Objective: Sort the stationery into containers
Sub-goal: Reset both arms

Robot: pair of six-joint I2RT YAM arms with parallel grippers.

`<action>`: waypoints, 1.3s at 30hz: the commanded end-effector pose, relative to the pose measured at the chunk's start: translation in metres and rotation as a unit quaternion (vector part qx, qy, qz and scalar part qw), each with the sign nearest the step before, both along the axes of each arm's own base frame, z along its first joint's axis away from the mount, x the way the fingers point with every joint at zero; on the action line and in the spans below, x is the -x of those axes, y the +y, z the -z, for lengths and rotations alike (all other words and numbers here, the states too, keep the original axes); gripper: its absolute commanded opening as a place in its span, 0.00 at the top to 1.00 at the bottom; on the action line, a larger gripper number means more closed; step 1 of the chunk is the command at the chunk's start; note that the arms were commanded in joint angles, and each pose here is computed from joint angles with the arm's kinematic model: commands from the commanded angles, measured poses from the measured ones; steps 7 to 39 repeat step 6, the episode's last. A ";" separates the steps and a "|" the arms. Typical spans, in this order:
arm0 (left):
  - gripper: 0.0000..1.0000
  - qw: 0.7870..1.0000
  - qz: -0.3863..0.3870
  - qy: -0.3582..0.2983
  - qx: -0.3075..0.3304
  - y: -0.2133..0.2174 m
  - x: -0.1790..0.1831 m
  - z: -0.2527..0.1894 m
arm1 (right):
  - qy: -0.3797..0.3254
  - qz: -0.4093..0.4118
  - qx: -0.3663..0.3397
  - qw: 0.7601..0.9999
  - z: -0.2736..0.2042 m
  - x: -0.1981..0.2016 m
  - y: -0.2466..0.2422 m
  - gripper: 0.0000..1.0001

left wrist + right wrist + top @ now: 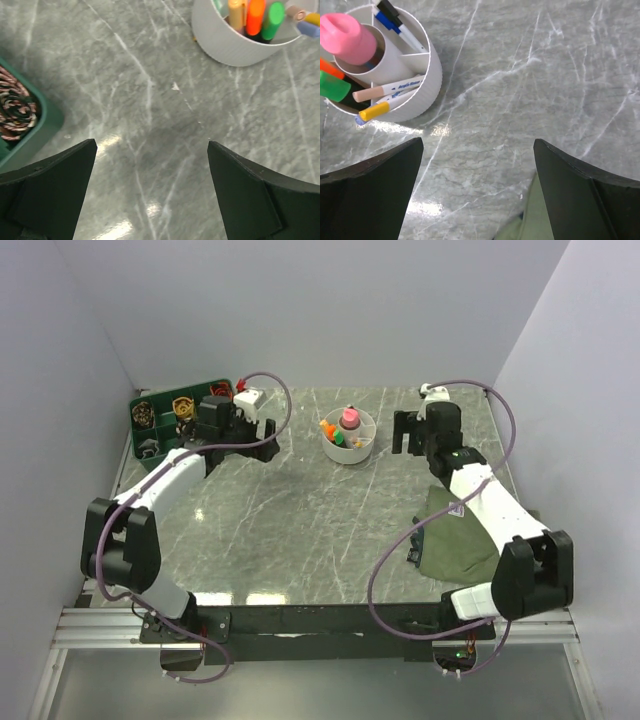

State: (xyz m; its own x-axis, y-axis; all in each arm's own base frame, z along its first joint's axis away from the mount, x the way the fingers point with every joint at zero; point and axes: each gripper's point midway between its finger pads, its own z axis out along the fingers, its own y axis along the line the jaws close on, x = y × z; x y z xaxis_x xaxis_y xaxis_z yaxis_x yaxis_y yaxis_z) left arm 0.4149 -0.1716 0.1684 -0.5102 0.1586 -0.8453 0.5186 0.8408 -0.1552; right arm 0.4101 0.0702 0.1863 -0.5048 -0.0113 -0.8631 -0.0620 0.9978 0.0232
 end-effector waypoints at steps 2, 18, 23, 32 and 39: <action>0.00 0.998 -0.020 -0.045 -0.045 0.017 -0.017 -0.017 | -0.054 -0.012 -0.022 0.998 -0.037 0.005 0.004 0.00; 0.01 0.997 -0.038 -0.050 -0.045 0.027 -0.023 -0.018 | -0.061 -0.022 -0.029 0.997 -0.042 0.009 0.008 0.00; 0.01 0.997 -0.038 -0.050 -0.045 0.027 -0.023 -0.018 | -0.061 -0.022 -0.029 0.997 -0.042 0.009 0.008 0.00; 0.01 0.997 -0.038 -0.050 -0.045 0.027 -0.023 -0.018 | -0.061 -0.022 -0.029 0.997 -0.042 0.009 0.008 0.00; 0.01 0.997 -0.038 -0.050 -0.045 0.027 -0.023 -0.018 | -0.061 -0.022 -0.029 0.997 -0.042 0.009 0.008 0.00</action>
